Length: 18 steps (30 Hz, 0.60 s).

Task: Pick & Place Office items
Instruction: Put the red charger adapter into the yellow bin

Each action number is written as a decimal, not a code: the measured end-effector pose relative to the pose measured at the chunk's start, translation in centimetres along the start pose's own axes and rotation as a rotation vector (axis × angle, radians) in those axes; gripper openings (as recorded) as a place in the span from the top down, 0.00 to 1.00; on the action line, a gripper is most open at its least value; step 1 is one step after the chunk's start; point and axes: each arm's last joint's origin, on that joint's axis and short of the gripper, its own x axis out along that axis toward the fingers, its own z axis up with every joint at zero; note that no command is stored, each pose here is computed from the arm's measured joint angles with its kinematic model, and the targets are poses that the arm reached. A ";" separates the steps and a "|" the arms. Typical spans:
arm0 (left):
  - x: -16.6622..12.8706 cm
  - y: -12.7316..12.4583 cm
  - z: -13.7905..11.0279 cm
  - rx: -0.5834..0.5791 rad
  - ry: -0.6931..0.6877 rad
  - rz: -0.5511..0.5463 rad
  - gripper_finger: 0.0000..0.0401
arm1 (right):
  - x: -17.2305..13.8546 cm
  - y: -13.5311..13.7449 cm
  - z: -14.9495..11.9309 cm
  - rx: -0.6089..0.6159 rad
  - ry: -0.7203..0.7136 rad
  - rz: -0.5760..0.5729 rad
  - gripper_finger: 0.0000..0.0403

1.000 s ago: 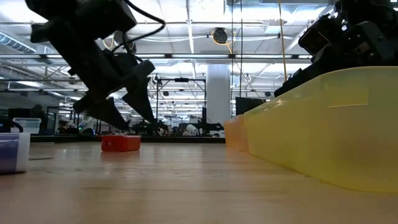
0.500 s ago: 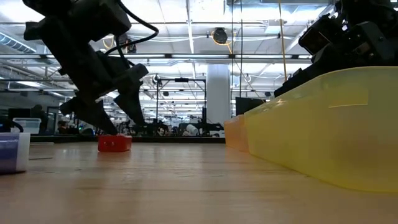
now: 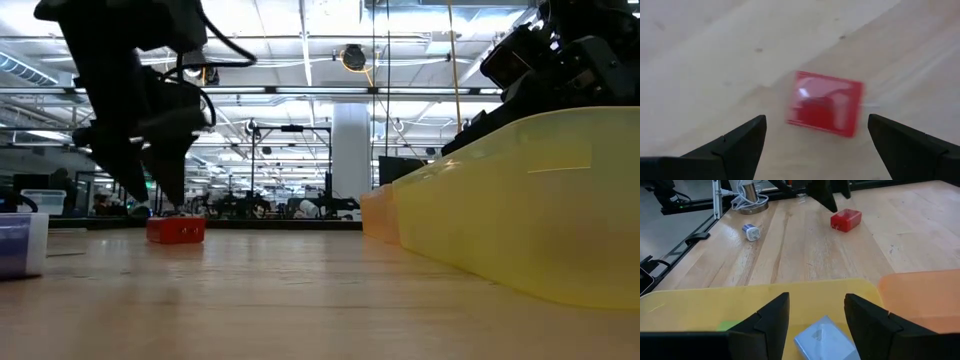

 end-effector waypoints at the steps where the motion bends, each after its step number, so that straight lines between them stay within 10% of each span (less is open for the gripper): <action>1: 0.0 0.2 -0.1 0.051 -0.003 0.024 0.12 | 0.0 0.0 0.0 0.000 0.000 0.000 0.56; 11: 0.0 0.4 0.0 0.762 0.005 0.044 0.12 | 0.0 0.0 0.0 0.000 0.000 0.000 0.56; 18: 0.5 -0.1 0.8 1.042 0.034 -0.095 0.12 | 0.0 0.0 0.0 0.000 0.000 0.000 0.56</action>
